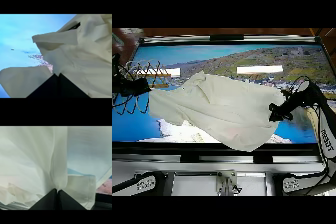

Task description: Fold the shirts.

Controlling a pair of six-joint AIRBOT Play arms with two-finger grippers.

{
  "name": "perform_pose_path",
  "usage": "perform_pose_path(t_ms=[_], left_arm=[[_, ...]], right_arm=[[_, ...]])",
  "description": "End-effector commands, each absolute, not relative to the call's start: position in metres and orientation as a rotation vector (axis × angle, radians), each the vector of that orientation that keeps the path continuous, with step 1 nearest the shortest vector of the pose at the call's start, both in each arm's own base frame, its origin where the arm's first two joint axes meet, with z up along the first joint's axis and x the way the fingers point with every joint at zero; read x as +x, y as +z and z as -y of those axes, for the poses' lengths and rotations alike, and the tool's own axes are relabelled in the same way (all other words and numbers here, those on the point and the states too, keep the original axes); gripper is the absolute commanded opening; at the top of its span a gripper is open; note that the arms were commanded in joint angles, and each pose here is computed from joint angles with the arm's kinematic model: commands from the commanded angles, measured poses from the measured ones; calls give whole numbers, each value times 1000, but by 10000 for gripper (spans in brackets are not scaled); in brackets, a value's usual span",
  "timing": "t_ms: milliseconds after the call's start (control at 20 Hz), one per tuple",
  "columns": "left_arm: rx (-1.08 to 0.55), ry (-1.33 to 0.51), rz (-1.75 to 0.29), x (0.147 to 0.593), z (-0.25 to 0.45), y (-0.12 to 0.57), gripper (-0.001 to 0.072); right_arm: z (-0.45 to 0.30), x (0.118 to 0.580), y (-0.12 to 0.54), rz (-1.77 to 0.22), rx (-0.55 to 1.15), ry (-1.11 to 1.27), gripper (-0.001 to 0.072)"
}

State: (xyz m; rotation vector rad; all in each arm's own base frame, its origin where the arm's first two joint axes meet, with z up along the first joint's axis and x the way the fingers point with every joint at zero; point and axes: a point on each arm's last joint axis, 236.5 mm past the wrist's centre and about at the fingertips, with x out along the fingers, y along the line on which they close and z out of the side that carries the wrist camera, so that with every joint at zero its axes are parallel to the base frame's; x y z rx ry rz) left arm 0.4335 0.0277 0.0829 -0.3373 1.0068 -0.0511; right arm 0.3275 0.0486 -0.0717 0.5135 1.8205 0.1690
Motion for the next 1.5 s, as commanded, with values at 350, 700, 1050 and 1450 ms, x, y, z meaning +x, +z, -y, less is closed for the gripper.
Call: perform_pose_path(t_ms=[350, 700, 1050, 1450], left_arm=[[-414, -45, -1020, 436, -38, 80, 602], [-480, -82, -1239, 383, -18, 88, 595], [-505, -144, -1396, 319, 54, 24, 597], [-670, -209, -1394, 304, 151, -43, 597]], right_arm=[[-28, 398, 12, -1504, 442, 196, 615], [31, 451, 71, -1252, 382, 69, 615], [32, 452, 70, -1247, 360, 81, 615], [31, 452, 71, -1246, 351, 92, 615]])
